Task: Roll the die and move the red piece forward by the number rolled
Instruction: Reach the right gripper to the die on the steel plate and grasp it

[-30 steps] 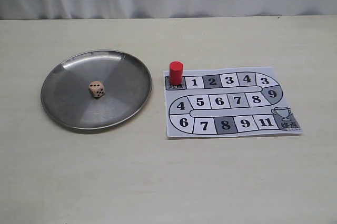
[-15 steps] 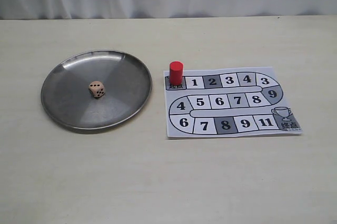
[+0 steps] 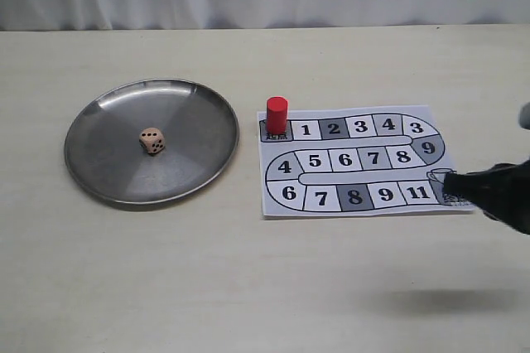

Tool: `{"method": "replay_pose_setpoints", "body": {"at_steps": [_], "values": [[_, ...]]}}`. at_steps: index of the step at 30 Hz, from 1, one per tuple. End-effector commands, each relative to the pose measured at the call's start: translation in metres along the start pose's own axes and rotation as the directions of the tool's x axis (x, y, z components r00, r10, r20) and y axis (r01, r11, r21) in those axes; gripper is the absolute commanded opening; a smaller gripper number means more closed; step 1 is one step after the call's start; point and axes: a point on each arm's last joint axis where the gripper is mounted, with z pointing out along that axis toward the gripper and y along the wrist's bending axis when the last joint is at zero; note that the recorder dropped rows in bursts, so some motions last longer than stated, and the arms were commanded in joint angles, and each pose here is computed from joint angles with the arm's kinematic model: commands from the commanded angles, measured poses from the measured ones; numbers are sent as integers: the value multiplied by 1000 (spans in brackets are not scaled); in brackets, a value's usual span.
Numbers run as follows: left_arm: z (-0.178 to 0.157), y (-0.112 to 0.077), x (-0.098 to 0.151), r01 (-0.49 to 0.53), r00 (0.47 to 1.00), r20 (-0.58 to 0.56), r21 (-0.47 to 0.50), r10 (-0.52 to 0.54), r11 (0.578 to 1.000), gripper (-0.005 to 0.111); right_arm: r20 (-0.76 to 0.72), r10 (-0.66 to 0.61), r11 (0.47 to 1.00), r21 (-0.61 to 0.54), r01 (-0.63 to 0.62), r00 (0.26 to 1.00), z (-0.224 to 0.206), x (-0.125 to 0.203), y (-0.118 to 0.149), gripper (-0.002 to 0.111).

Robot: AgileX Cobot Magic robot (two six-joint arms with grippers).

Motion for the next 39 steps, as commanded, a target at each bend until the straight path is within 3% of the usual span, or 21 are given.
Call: {"method": "replay_pose_setpoints", "body": {"at_steps": [1, 4, 6, 8, 10, 16, 21, 33, 35, 36, 37, 38, 39], "values": [[0, 0, 0, 2, 1000, 10, -2, -2, 1000, 0, -92, -149, 985, -105, 139, 985, 28, -7, 41, 7], [0, 0, 0, 2, 1000, 10, -2, -2, 1000, 0, -88, -271, 943, -223, 246, 959, 51, -17, 96, 26], [0, 0, 0, 2, 1000, 10, -2, -2, 1000, 0, -57, -413, 874, -306, 378, 909, 70, -28, 143, 43], [0, 0, 0, 2, 1000, 10, -2, -2, 1000, 0, -71, -485, 829, -356, 431, 872, 88, -30, 175, 51], [0, 0, 0, 2, 1000, 10, -2, -2, 1000, 0, -43, -591, 743, -420, 522, 806, 112, -35, 218, 60], [0, 0, 0, 2, 1000, 10, -2, -2, 1000, 0, 24, -682, 638, -469, 611, 731, 172, -49, 278, 77], [0, 0, 0, 2, 1000, 10, -2, -2, 1000, 0, 11, -743, 568, -519, 639, 669, 209, -47, 304, 76], [0, 0, 0, 2, 1000, 10, -2, -2, 1000, 0, 24, -780, 524, -521, 674, 625, 258, -36, 316, 76], [0, 0, 0, 2, 1000, 10, -2, -2, 1000, 0, 55, -810, 477, -517, 710, 584, 259, -35, 316, 66], [0, 0, 0, 2, 1000, 10, -2, -2, 1000, 0, 72, -817, 462, -511, 725, 572, 261, -34, 316, 51], [0, 0, 0, 2, 1000, 10, -2, -2, 1000, 0, 77, -815, 464, -507, 727, 574, 262, -34, 316, 44], [0, 0, 0, 2, 1000, 10, -2, -2, 1000, 0, 80, -806, 474, -506, 720, 587, 263, -35, 316, 27], [0, 0, 0, 2, 1000, 10, -2, -2, 1000, 0, 78, -803, 478, -507, 717, 591, 263, -35, 316, 20]]}}
